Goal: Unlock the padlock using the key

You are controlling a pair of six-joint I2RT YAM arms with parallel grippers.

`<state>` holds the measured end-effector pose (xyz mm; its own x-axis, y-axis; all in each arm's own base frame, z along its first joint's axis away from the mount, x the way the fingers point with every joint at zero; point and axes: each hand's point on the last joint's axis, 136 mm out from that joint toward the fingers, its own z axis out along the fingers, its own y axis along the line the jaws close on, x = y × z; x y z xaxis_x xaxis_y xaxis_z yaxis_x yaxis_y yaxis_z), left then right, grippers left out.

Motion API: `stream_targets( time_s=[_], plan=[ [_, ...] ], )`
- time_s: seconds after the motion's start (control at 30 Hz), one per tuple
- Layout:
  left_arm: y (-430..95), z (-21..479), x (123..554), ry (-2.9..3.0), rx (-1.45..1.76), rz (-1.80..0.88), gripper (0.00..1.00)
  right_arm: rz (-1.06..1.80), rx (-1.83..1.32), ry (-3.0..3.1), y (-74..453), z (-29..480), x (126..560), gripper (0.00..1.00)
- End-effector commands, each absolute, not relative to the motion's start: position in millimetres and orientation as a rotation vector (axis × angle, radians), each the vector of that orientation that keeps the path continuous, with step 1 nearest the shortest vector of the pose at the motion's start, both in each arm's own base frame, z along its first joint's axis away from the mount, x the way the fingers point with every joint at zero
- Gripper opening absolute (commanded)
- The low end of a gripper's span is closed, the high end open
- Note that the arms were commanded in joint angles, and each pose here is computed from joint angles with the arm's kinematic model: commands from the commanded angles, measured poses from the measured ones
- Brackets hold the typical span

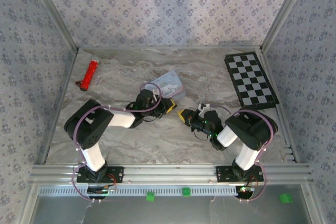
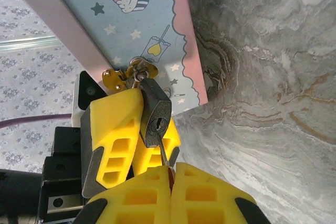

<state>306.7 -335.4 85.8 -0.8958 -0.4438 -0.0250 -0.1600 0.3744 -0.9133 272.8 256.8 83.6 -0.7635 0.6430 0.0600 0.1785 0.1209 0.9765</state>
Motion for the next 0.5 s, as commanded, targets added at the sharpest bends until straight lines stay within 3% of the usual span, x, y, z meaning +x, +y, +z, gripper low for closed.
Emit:
stream_targets(
  time_s=[0.0, 0.47],
  plan=[
    [-349, 98, 306, 2.35, -0.522, -1.623, 0.14, 1.709, 0.805, 2.002, 257, 89, 277, 0.0],
    [-352, 97, 305, 2.348, -0.525, -1.631, 0.14, 1.705, 0.811, 1.966, 246, 96, 284, 0.0]
  ],
)
